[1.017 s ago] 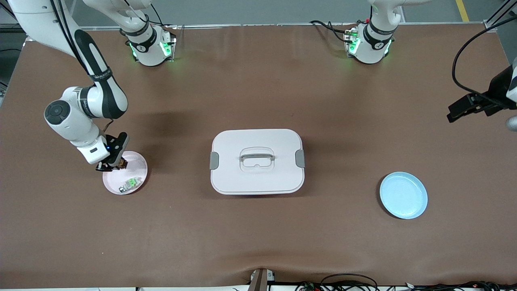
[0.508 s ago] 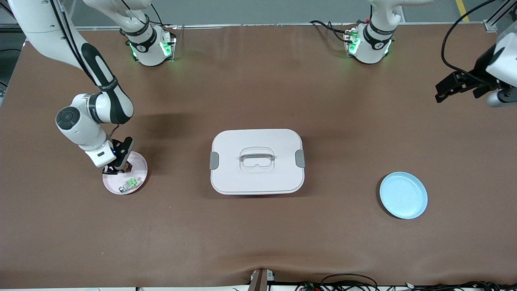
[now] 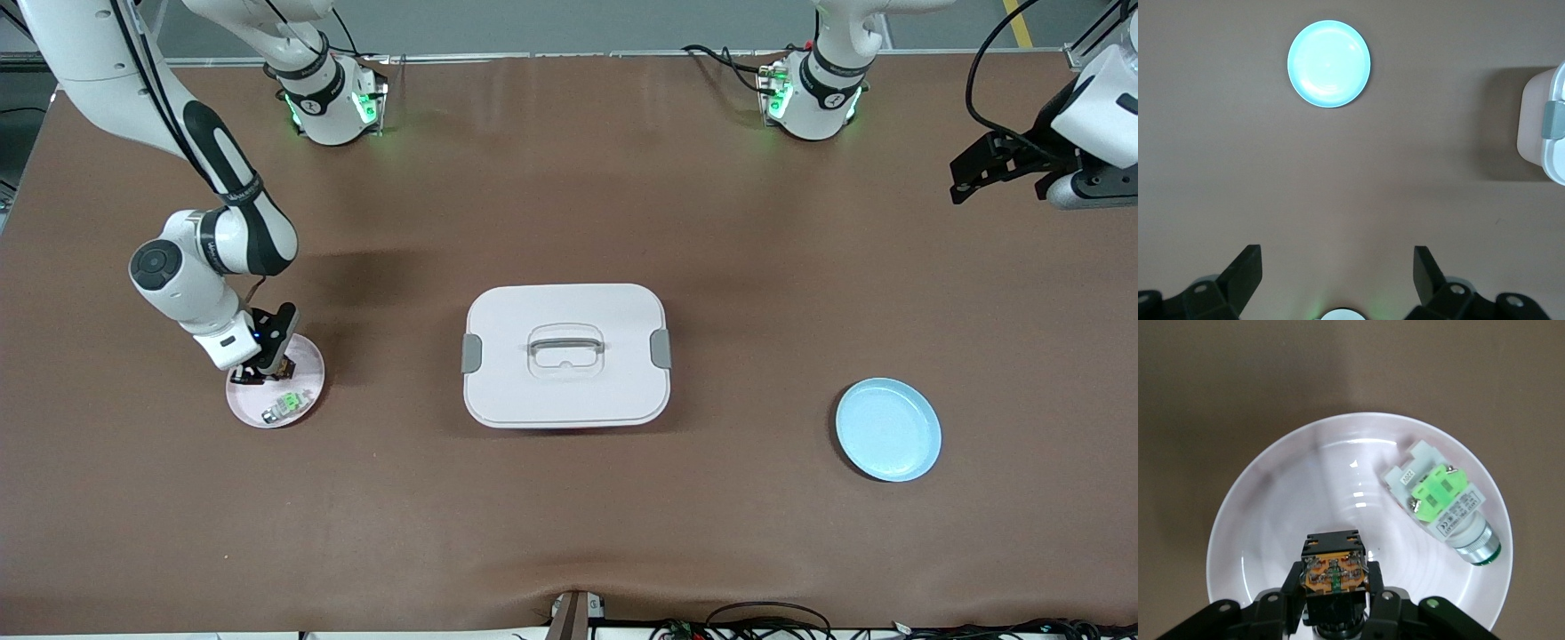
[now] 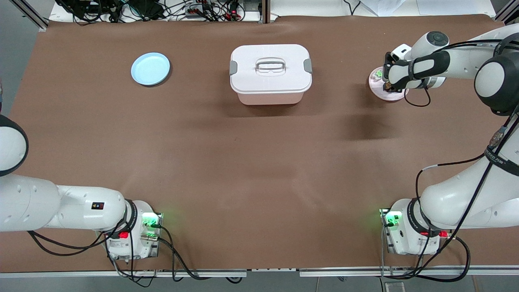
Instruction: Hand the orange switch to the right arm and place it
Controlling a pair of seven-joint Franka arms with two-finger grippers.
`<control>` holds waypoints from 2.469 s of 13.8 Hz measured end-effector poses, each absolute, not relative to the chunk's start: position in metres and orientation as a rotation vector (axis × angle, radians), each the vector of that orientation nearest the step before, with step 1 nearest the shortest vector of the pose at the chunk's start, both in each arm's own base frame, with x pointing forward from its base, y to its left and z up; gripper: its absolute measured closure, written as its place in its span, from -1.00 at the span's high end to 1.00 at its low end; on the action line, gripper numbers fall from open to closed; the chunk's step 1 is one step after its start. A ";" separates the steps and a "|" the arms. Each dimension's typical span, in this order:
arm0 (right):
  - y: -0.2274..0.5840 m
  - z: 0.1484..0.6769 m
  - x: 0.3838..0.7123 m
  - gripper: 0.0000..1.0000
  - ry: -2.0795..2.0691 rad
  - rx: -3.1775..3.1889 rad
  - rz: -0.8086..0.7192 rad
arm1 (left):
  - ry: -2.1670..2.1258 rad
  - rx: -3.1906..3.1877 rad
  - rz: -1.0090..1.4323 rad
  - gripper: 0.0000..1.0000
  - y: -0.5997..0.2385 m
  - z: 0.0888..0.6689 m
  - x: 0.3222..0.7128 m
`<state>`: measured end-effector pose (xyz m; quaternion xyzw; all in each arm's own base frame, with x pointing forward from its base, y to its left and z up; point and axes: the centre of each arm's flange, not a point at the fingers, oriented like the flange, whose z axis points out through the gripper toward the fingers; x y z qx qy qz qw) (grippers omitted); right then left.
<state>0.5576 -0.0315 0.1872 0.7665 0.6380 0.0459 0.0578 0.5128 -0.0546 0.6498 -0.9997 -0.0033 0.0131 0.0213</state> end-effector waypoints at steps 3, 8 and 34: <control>-0.038 0.186 0.563 0.50 1.922 2.332 0.136 | -0.002 -3.099 0.044 1.00 -0.055 0.652 0.510; -0.038 0.205 0.584 1.00 1.959 2.403 -0.001 | -0.002 -3.098 0.033 1.00 -0.055 0.665 0.498; 0.003 0.499 0.676 1.00 -0.025 3.091 0.084 | 0.026 -3.110 0.039 1.00 -0.064 0.664 0.497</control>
